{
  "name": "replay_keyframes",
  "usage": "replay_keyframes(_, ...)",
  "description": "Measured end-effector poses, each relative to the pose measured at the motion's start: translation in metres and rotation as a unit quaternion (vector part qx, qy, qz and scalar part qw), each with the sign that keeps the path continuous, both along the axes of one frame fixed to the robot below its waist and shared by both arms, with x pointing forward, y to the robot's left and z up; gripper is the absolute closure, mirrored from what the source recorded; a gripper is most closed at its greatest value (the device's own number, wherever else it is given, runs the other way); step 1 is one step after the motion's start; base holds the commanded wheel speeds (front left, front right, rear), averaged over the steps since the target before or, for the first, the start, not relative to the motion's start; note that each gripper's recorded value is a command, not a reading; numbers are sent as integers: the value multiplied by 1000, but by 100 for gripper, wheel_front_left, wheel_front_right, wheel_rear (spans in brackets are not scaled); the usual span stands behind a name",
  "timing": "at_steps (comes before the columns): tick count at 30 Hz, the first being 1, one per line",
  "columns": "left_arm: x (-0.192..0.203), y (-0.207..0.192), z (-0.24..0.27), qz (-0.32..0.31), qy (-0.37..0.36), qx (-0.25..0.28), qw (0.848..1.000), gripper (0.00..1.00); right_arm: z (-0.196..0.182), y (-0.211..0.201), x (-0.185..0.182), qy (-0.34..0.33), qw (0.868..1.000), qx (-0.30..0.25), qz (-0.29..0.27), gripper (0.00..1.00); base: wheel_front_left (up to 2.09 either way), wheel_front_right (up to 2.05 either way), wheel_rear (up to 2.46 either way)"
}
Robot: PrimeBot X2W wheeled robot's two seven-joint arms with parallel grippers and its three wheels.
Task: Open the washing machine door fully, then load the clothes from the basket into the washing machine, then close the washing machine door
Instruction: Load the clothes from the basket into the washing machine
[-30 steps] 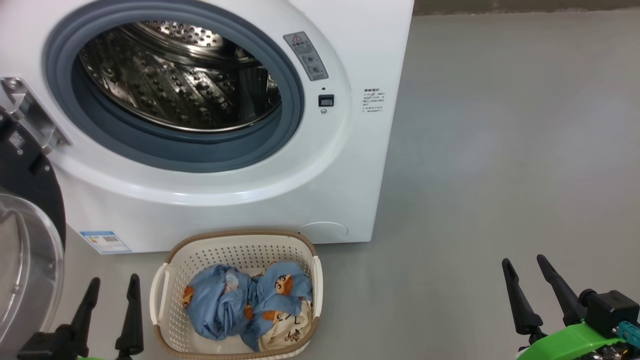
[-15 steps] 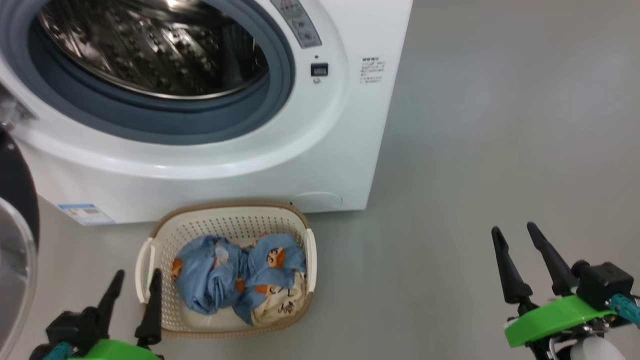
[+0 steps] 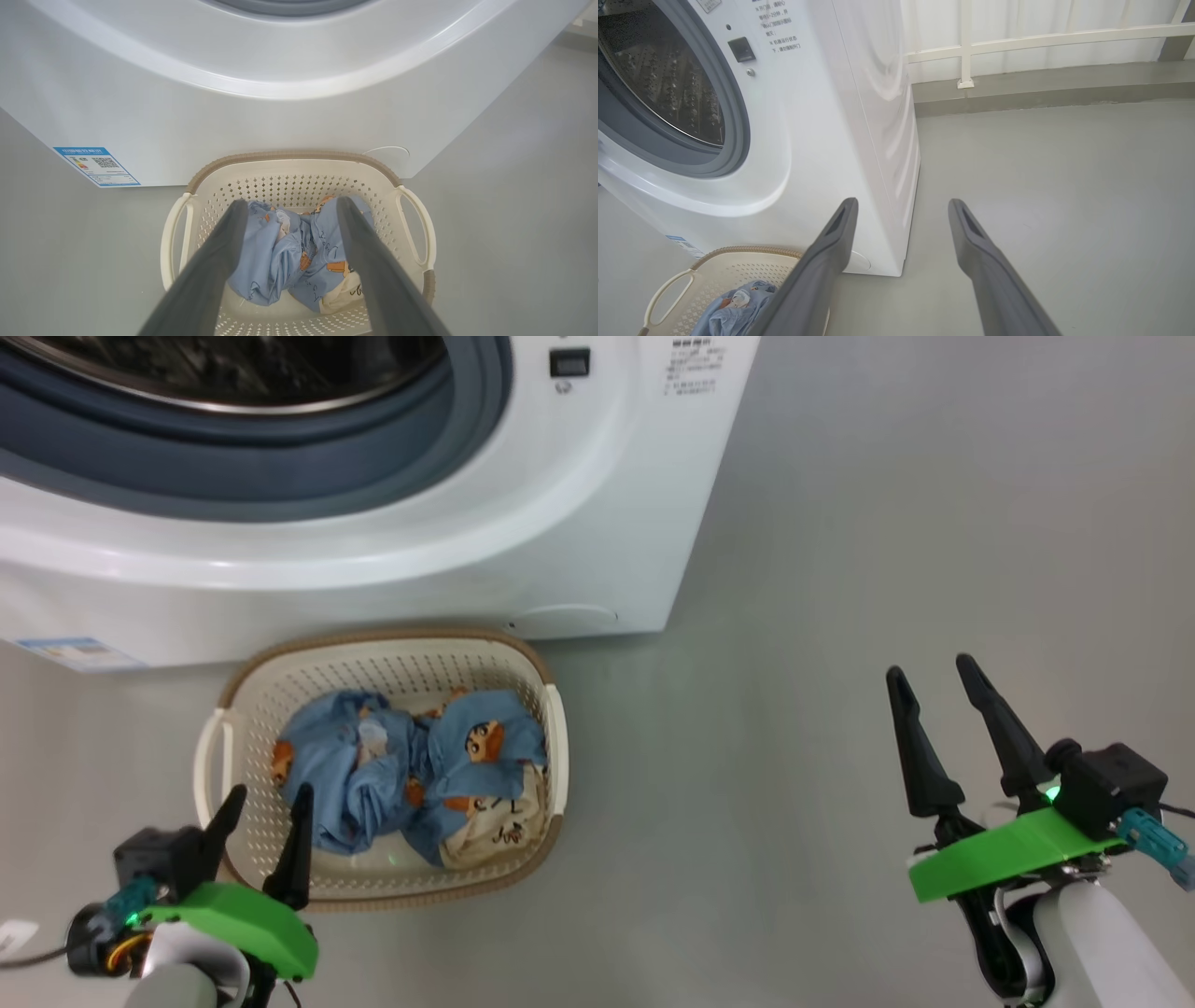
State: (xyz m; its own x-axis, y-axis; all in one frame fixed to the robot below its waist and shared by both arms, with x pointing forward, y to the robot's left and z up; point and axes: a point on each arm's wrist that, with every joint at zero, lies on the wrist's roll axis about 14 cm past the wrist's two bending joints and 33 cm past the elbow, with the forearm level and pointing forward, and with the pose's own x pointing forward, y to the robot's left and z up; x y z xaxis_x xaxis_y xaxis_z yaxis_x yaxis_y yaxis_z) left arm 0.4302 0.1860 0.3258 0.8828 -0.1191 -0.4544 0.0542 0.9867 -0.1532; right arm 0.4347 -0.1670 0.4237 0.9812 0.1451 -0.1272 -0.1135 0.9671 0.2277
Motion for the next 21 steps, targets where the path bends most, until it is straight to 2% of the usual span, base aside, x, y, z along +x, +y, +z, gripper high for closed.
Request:
replay_keyframes(10, 7, -6, -66, -35, 100, 22, 994, 0, -24, 10, 23, 16, 1000, 7, 7, 0, 0, 0, 0)
replay_keyframes(21, 19, -15, -115, -60, 161, 29, 985, 0, -56, 8, 40, 40, 999, -4, 6, 0, 0, 0, 0)
